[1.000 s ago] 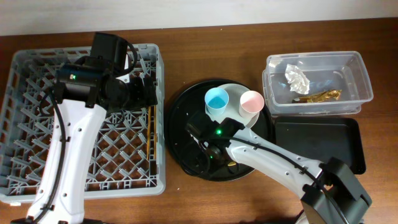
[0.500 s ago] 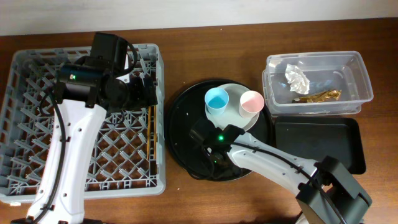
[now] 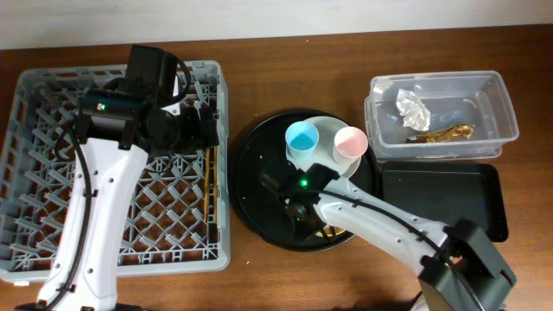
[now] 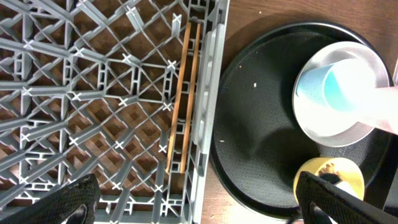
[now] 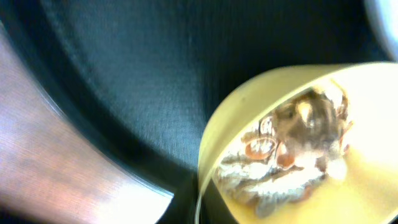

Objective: Sort waste into correct bins and load items into the dishwasher rack
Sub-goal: 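Tip the yellow bowl over the black tray to dump the food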

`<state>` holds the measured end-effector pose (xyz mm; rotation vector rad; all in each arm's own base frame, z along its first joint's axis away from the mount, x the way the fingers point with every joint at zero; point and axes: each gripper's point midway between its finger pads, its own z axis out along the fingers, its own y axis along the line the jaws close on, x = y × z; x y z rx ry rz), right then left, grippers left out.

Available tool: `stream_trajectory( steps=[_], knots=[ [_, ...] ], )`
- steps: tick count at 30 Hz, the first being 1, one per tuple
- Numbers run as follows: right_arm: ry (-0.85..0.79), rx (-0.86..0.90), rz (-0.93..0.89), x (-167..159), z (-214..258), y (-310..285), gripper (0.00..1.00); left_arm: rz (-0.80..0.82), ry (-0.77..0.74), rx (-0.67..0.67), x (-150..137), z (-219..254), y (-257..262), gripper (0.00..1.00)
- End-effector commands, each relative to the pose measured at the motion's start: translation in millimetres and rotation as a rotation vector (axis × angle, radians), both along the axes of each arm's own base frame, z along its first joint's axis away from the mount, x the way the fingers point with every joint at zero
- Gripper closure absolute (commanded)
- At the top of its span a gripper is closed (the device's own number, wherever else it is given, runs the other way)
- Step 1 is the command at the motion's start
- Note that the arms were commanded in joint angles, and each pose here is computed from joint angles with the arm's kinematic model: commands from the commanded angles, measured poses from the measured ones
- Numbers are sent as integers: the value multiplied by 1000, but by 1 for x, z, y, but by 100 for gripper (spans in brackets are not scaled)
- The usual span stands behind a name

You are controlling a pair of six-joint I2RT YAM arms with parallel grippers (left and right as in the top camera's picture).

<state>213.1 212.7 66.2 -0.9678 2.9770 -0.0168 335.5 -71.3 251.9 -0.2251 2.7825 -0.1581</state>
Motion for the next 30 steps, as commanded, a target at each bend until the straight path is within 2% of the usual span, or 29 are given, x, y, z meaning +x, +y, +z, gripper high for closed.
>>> stream_trajectory(
  steps=[1, 5, 8, 11, 15, 17, 21, 26, 30],
  knots=[
    [-72, 77, -26, 22, 54, 21, 96, 20, -18, -2, 1, 6, 3, 1],
    [-122, 167, -234, 51, 107, -21, 96, 20, -18, -2, 1, 6, 3, 1],
    [-203, 249, -550, 73, 148, -115, 96, 20, -18, -2, 1, 6, 3, 1],
    [-167, 311, -787, 76, 142, -195, 96, 20, -18, -2, 1, 6, 3, 1],
    [-110, 644, -894, 74, 102, -232, 96, 20, -18, -2, 1, 6, 3, 1],
    [-154, 845, -894, 77, 88, -236, 96, 20, -18, -2, 1, 6, 3, 1],
    [-278, 1104, -951, 79, 77, -256, 96, 20, -18, -2, 1, 6, 3, 1],
    [-409, 1244, -911, 78, 73, -266, 96, 20, -18, -2, 1, 6, 3, 1],
    [-493, 1410, -883, 76, 100, -279, 96, 20, -18, -2, 1, 6, 3, 1]
  ],
)
